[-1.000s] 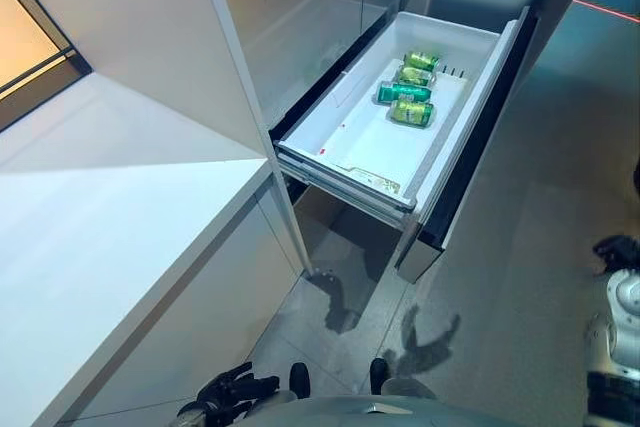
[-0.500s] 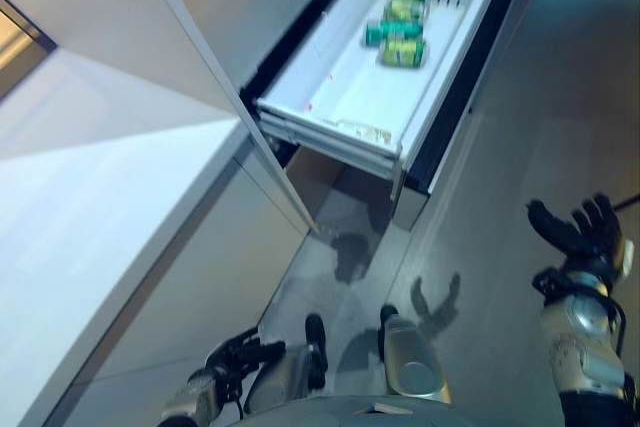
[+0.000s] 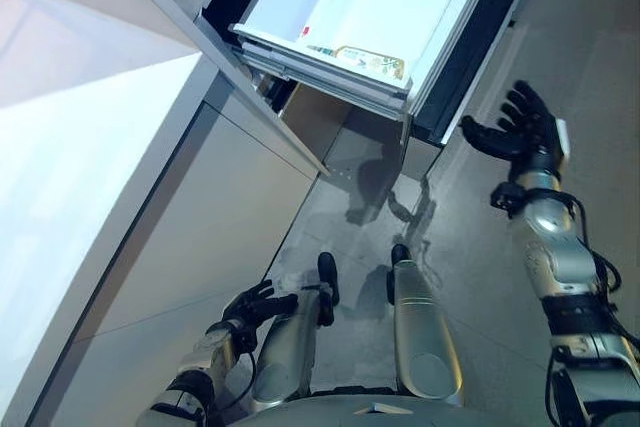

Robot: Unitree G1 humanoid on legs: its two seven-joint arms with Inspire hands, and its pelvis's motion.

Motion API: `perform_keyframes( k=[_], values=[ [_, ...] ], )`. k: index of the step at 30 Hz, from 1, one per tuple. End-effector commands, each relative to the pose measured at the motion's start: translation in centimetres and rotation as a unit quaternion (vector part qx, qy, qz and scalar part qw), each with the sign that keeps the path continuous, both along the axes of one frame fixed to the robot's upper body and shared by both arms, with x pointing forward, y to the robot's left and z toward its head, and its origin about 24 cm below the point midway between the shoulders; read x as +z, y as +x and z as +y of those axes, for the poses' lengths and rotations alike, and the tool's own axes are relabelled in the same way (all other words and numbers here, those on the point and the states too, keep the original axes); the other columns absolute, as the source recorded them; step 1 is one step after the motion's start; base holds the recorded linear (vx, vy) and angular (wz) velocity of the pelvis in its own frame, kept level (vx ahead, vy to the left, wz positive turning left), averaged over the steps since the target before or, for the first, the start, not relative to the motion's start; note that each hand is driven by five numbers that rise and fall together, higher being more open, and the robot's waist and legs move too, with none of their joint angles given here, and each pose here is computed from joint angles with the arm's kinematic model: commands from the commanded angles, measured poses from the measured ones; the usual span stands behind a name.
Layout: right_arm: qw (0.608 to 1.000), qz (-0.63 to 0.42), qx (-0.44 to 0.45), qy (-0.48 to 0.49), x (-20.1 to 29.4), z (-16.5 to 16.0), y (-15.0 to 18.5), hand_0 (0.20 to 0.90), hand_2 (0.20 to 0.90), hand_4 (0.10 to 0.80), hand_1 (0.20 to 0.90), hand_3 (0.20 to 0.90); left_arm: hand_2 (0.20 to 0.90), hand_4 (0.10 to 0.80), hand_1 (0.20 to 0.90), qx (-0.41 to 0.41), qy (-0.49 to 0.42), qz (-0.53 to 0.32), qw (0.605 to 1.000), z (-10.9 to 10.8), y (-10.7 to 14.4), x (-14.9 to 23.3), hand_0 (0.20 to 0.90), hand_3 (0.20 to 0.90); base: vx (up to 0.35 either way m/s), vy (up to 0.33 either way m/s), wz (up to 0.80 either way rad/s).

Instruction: Put drinks into fridge and close the fridge

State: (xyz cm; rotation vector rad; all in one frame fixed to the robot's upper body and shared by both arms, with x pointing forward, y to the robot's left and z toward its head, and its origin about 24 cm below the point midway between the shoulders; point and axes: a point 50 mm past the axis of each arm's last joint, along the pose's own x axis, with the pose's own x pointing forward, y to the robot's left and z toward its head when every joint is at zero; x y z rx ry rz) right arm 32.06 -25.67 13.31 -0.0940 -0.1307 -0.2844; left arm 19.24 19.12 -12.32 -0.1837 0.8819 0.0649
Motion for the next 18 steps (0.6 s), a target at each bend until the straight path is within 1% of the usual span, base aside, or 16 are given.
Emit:
perform_keyframes(
  k=[1,4,5,6,8,9,12,14,15,18],
  values=[
    [0.989,-0.111,0.083,-0.056,6.2,3.6,1.3,0.900,0.900,0.800,0.900,0.900,0.900,0.800,0.900,0.005,0.029,0.044,0.999,1.0,-2.9,-1.2,0.900,0.900,0.009,0.041,0.04],
    [0.986,-0.111,0.107,-0.063,6.6,5.3,1.9,0.900,0.900,0.800,0.900,0.900,0.900,0.800,0.900,0.003,0.028,0.042,0.999,0.5,-2.3,-1.0,0.900,0.900,0.000,0.012,0.00],
    [0.983,-0.115,0.126,-0.066,7.2,6.5,2.3,0.900,0.900,0.800,0.900,0.900,0.900,0.800,0.900,0.000,0.027,0.041,0.999,0.1,-2.0,-0.9,0.900,0.900,-0.004,0.038,0.00],
    [0.982,-0.117,0.129,-0.067,7.4,6.8,2.3,0.900,0.900,0.800,0.900,0.900,0.900,0.800,0.900,0.000,0.027,0.040,0.999,0.1,-2.0,-0.9,0.900,0.900,-0.011,0.055,0.03],
    [0.975,-0.125,0.163,-0.081,8.1,9.0,2.6,0.900,0.900,0.800,0.900,0.900,0.900,0.800,0.900,-0.005,0.026,0.038,0.999,-0.2,-1.8,-0.8,0.900,0.900,-0.004,0.060,0.02],
    [0.975,-0.126,0.166,-0.082,8.2,9.2,2.6,0.900,0.900,0.800,0.900,0.900,0.900,0.800,0.900,-0.006,0.026,0.038,0.999,-0.2,-1.8,-0.8,0.900,0.900,0.011,0.060,0.00],
    [0.965,-0.127,0.206,-0.102,8.7,12.0,2.7,0.900,0.900,0.800,0.900,0.900,0.900,0.800,0.900,-0.015,0.020,0.033,0.999,-0.8,-1.3,-0.6,0.900,0.900,0.011,0.062,0.01],
    [0.959,-0.128,0.225,-0.113,9.0,13.2,2.8,0.900,0.900,0.800,0.900,0.900,0.900,0.800,0.900,-0.017,0.016,0.030,0.999,-1.0,-1.1,-0.5,0.900,0.900,-0.006,0.075,-0.01],
    [0.952,-0.126,0.247,-0.131,9.2,14.6,2.8,0.900,0.900,0.800,0.900,0.900,0.900,0.800,0.900,-0.024,0.014,0.027,0.999,-1.1,-0.8,-0.4,0.900,0.900,-0.007,0.061,-0.04],
    [0.945,-0.114,0.272,-0.144,9.3,16.5,2.9,0.900,0.900,0.800,0.900,0.900,0.900,0.800,0.900,-0.029,0.009,0.023,0.999,-1.5,-0.5,-0.2,0.900,0.900,-0.005,0.060,-0.06]
  ],
)
